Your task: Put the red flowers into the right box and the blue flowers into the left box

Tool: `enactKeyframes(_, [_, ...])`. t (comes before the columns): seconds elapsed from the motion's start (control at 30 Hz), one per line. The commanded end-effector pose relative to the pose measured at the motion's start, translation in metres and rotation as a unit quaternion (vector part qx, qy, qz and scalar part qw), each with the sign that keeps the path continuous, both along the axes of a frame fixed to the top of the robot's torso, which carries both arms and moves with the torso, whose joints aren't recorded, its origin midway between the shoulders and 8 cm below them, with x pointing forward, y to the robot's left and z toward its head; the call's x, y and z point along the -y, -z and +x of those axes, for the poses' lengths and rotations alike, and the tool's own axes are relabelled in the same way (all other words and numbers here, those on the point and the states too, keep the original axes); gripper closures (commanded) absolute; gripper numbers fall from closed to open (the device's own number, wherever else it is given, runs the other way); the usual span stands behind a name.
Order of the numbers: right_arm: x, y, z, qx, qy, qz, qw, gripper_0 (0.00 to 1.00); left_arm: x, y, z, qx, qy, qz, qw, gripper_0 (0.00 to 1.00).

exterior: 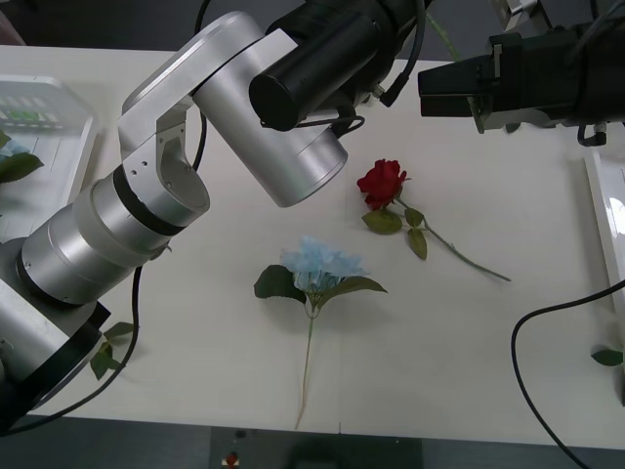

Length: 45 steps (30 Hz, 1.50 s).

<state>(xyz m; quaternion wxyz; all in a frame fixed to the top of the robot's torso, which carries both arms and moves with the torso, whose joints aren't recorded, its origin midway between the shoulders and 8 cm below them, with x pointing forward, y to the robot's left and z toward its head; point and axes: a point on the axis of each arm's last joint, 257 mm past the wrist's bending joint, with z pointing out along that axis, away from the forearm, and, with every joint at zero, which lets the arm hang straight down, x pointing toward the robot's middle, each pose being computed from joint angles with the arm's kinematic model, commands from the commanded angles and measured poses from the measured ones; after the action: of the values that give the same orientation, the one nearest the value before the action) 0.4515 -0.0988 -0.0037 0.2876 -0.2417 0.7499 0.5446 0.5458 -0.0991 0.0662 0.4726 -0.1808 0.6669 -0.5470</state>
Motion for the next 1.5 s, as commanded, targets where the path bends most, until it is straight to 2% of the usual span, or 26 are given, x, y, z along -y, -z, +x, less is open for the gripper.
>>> enactKeyframes(0.03, [-0.009, -0.023, -0.005, 0.038, -0.013, 0.003, 0.999, 1.00, 0.015, -0.030, -0.019, 0.028, 0.021, -0.013, 0.999, 1.00])
enactKeyframes(0.57, [-0.009, -0.023, -0.005, 0.035, -0.011, 0.005, 0.999, 1.00, 0.014, -0.031, -0.019, 0.032, 0.019, -0.012, 0.999, 1.00])
enactKeyframes(0.63, [-0.008, -0.024, -0.005, 0.036, -0.010, 0.005, 0.999, 1.00, 0.014, -0.030, -0.018, 0.030, 0.018, -0.013, 0.999, 0.98])
enactKeyframes(0.67, [-0.009, -0.024, -0.005, 0.036, -0.011, 0.005, 0.999, 1.00, 0.014, -0.030, -0.018, 0.030, 0.018, -0.013, 0.999, 0.67])
enactKeyframes(0.7, [-0.009, -0.023, -0.005, 0.036, -0.010, 0.005, 0.999, 1.00, 0.014, -0.030, -0.018, 0.030, 0.018, -0.013, 0.999, 0.29])
enactKeyframes(0.73, [-0.008, -0.024, -0.005, 0.036, -0.010, 0.005, 0.999, 1.00, 0.014, -0.029, -0.018, 0.030, 0.018, -0.012, 0.999, 0.06])
enactKeyframes(0.77, [-0.009, -0.024, -0.005, 0.036, -0.011, 0.005, 0.999, 1.00, 0.013, -0.030, -0.018, 0.030, 0.018, -0.013, 0.999, 0.00])
enactKeyframes(1.37, [0.011, -0.029, 0.000, 0.042, 0.007, -0.001, 0.999, 1.00, -0.018, -0.031, -0.008, 0.050, -0.006, 0.008, 0.999, 0.00])
enactKeyframes(1.5, [0.031, -0.031, 0.001, 0.045, 0.023, -0.015, 0.999, 1.00, -0.046, -0.027, -0.017, 0.055, 0.007, -0.004, 0.998, 0.00])
